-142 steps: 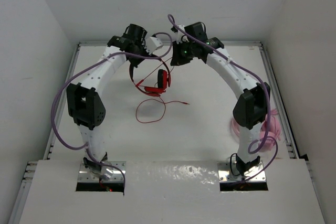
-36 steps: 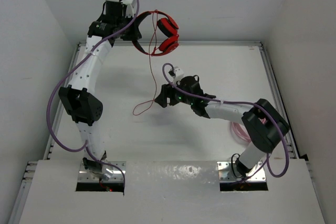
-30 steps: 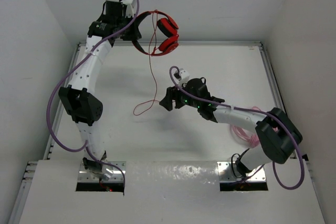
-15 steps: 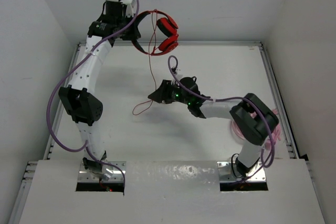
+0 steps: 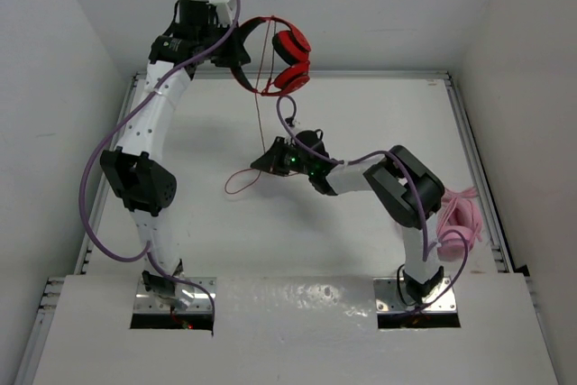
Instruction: Wrap the headphones
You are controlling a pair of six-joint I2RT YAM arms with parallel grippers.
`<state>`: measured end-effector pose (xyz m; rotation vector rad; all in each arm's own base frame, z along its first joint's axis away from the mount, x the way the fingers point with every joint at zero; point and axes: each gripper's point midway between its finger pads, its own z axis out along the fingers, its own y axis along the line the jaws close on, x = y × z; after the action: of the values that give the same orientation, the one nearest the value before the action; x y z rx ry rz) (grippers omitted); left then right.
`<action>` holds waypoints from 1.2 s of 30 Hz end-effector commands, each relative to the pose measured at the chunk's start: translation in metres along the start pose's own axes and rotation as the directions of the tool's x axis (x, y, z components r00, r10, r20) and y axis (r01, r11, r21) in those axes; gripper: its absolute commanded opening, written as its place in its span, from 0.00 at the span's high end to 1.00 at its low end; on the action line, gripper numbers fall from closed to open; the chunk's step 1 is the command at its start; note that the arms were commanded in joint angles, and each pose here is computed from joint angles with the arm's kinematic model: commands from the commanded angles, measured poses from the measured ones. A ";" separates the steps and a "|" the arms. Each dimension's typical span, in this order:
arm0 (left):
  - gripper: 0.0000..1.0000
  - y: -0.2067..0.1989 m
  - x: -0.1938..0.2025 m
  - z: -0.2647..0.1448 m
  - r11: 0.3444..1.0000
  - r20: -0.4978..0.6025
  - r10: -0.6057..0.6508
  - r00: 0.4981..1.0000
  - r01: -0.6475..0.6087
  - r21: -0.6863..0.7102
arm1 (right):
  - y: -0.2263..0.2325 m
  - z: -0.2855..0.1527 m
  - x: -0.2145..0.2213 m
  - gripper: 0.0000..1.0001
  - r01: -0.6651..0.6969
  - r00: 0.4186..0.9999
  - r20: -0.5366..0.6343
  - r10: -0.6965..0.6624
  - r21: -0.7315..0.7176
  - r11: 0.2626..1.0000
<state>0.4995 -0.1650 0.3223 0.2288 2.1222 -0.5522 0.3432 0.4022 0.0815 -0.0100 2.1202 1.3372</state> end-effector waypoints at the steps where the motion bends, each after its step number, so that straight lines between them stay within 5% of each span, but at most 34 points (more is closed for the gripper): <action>1: 1.00 -0.056 -0.050 -0.049 0.970 0.169 0.068 0.983 -0.105 0.218 | -0.015 0.001 -0.015 1.00 -0.030 0.999 -0.024 0.031 0.008 1.000; 6: 1.00 -0.061 -0.011 -0.051 0.914 0.084 0.244 0.966 -0.258 0.315 | -0.047 -0.050 -0.096 1.00 -0.053 0.987 0.151 0.046 0.040 0.998; 9: 1.00 -0.047 0.023 -0.048 0.861 0.010 0.407 0.913 -0.387 0.331 | -0.056 -0.091 -0.145 1.00 0.000 0.977 0.211 -0.023 0.110 0.994; 11: 1.00 -0.034 0.058 -0.047 0.790 -0.062 0.548 0.834 -0.491 0.368 | -0.040 -0.112 -0.190 1.00 0.142 0.953 0.246 -0.177 0.153 0.978; 16: 1.00 0.003 0.124 -0.034 0.628 -0.199 0.767 0.610 -0.648 0.431 | -0.005 -0.135 -0.237 1.00 0.374 0.905 0.108 -0.411 0.256 0.891; 20: 1.00 0.033 0.129 -0.019 0.548 -0.280 0.836 0.472 -0.755 0.360 | 0.012 -0.145 -0.251 1.00 0.464 0.873 0.018 -0.487 0.277 0.841; 27: 1.00 0.073 0.103 0.007 0.297 -0.425 0.882 0.204 -0.940 0.167 | 0.031 -0.160 -0.257 1.00 0.587 0.805 -0.109 -0.583 0.279 0.760; 31: 1.00 0.084 0.070 0.010 0.203 -0.470 0.866 0.168 -0.979 0.025 | 0.034 -0.179 -0.246 1.00 0.684 0.730 -0.227 -0.645 0.247 0.687; 36: 1.00 0.090 0.018 0.003 0.081 -0.528 0.824 0.203 -0.966 -0.246 | 0.040 -0.205 -0.219 1.00 0.722 0.685 -0.327 -0.651 0.191 0.665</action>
<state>0.5135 -0.1707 0.2425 1.3963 1.7077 0.4468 0.4163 0.2302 0.2359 -0.7814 2.2250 0.6914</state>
